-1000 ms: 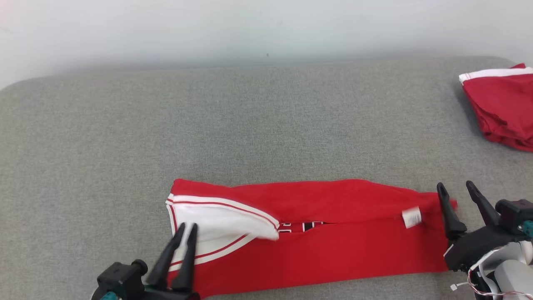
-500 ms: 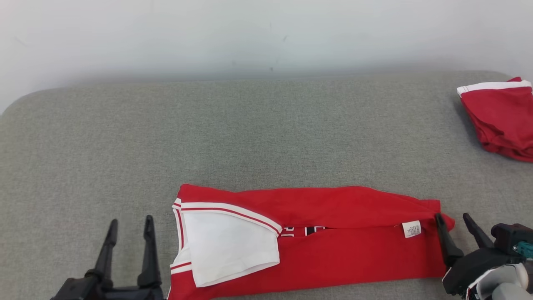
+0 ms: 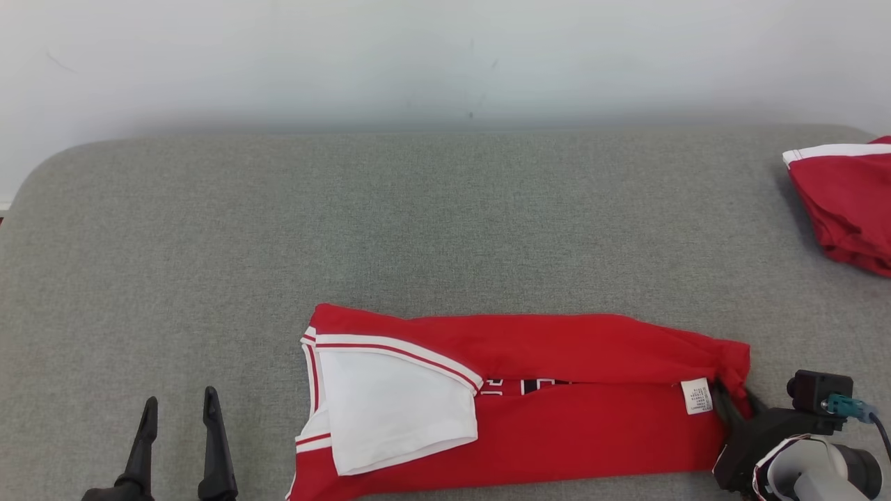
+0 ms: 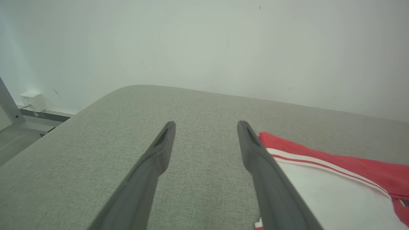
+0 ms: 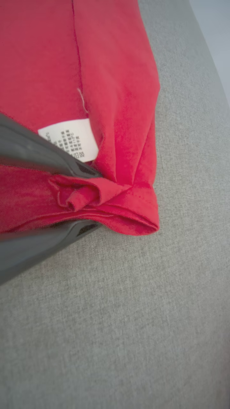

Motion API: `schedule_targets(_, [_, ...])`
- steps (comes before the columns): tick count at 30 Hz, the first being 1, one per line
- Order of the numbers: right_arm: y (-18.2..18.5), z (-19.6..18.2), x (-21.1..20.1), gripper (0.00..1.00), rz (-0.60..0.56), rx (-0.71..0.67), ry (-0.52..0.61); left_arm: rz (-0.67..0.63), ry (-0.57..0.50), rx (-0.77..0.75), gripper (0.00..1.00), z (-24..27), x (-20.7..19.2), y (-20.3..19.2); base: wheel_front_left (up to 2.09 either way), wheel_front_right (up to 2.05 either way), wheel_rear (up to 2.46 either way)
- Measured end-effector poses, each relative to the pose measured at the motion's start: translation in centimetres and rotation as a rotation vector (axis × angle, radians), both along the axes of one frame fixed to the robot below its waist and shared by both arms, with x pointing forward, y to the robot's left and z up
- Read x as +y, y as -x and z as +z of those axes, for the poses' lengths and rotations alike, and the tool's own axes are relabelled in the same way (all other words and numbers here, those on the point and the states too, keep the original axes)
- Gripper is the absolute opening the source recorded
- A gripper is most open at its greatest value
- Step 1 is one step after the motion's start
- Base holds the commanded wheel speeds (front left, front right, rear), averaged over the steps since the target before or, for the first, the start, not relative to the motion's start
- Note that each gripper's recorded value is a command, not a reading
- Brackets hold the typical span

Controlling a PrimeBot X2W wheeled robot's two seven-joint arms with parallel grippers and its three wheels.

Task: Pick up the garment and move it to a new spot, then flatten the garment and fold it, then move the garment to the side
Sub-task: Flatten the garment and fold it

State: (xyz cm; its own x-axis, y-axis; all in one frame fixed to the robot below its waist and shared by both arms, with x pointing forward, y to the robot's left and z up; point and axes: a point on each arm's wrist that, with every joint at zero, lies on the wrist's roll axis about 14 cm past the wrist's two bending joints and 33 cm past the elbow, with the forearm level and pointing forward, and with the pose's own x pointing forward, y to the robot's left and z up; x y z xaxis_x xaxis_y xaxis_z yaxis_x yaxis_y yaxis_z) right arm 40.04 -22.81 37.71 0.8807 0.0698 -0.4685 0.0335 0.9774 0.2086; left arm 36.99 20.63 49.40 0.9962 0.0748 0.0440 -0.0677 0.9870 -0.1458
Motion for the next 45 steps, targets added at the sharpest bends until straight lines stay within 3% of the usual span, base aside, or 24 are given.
schedule_targets(5, [-0.1,0.8,-1.0,0.0,-0.035,-0.035,-0.007,-0.006,-0.009,0.005,1.0,-0.2,0.0,0.3,0.0,0.0,0.0])
schedule_targets(12, [0.9,4.9,-12.5,0.0,-0.246,-0.113,0.132,-0.02,-0.024,-0.008,1.0,0.2,-0.4,0.4,0.0,0.0,0.0])
schedule_targets(16, [1.8,5.9,-14.6,0.0,-0.27,-0.117,0.171,-0.025,-0.029,-0.009,1.0,0.2,-0.4,0.5,0.0,0.0,0.0])
schedule_targets(27, [-0.6,7.8,-4.2,0.0,-0.026,-0.218,0.031,-0.044,-0.026,-0.012,1.0,0.3,-0.9,1.0,0.0,0.0,0.0])
schedule_targets(35, [-0.7,9.4,7.3,0.0,0.213,-0.263,-0.153,-0.058,-0.02,0.002,1.0,-0.2,-1.3,1.0,0.0,0.0,0.0])
schedule_targets(45, [-0.1,10.4,16.4,0.0,0.367,-0.27,-0.282,-0.042,-0.009,0.02,1.0,-0.8,-0.9,1.2,0.0,0.0,0.0])
